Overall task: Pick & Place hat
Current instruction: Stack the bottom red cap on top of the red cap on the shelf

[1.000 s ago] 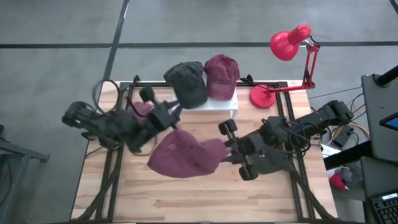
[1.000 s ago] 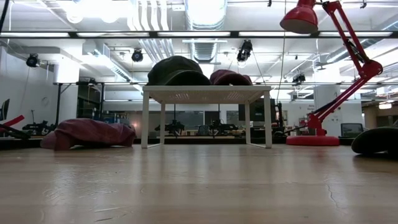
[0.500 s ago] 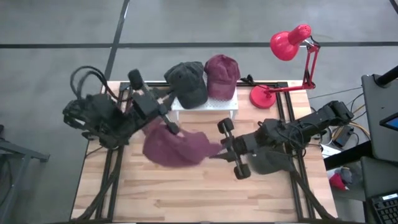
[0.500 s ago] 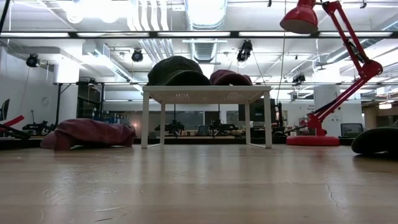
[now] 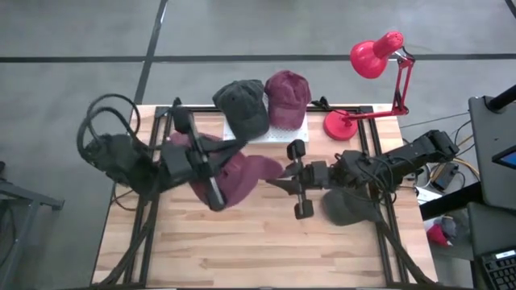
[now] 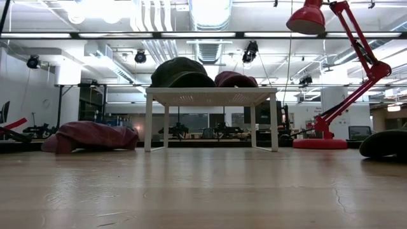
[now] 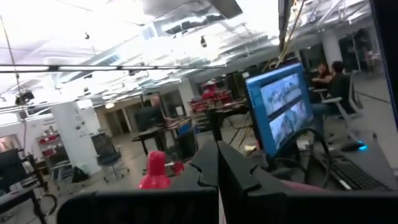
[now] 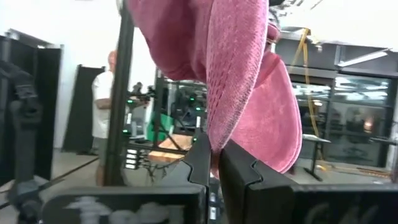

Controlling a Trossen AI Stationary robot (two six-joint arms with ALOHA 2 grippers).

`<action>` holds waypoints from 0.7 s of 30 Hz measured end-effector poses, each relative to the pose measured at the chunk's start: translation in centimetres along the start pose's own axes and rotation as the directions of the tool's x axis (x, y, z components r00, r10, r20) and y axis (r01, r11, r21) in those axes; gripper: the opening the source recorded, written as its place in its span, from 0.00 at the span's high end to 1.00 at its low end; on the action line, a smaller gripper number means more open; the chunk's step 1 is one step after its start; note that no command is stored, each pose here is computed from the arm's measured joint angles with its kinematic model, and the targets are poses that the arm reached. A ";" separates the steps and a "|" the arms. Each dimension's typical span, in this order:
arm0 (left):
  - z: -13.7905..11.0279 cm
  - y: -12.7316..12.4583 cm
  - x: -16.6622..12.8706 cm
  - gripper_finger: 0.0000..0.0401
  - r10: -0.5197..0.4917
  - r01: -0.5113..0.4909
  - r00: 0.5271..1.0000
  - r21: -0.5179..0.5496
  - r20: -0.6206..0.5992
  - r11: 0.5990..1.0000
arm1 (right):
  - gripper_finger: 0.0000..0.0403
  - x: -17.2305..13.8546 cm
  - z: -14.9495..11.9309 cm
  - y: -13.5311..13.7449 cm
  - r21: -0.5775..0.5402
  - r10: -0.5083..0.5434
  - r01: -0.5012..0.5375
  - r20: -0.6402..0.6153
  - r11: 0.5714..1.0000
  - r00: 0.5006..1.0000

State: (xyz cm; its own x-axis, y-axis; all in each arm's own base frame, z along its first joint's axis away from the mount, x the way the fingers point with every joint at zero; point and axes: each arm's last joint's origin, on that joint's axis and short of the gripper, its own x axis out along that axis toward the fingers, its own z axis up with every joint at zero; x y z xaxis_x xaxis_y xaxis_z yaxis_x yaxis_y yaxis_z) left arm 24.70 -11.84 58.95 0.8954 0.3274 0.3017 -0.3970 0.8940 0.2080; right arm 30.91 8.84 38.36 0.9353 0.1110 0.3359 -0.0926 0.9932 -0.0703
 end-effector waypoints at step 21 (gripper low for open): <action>4.3 6.3 -2.2 1.00 0.318 -0.285 0.944 0.271 -0.089 0.920 | 0.97 -0.2 0.5 1.1 -0.055 0.086 -0.083 0.037 0.995 0.996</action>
State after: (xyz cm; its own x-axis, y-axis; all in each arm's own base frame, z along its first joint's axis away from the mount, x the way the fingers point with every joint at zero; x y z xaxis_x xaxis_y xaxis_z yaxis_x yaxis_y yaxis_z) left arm 19.34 -8.26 63.54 0.7365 0.6209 0.2684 -0.6747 0.6459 0.3573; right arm 30.49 9.91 38.65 0.9108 0.1967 0.3631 -0.1513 0.9771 -0.1499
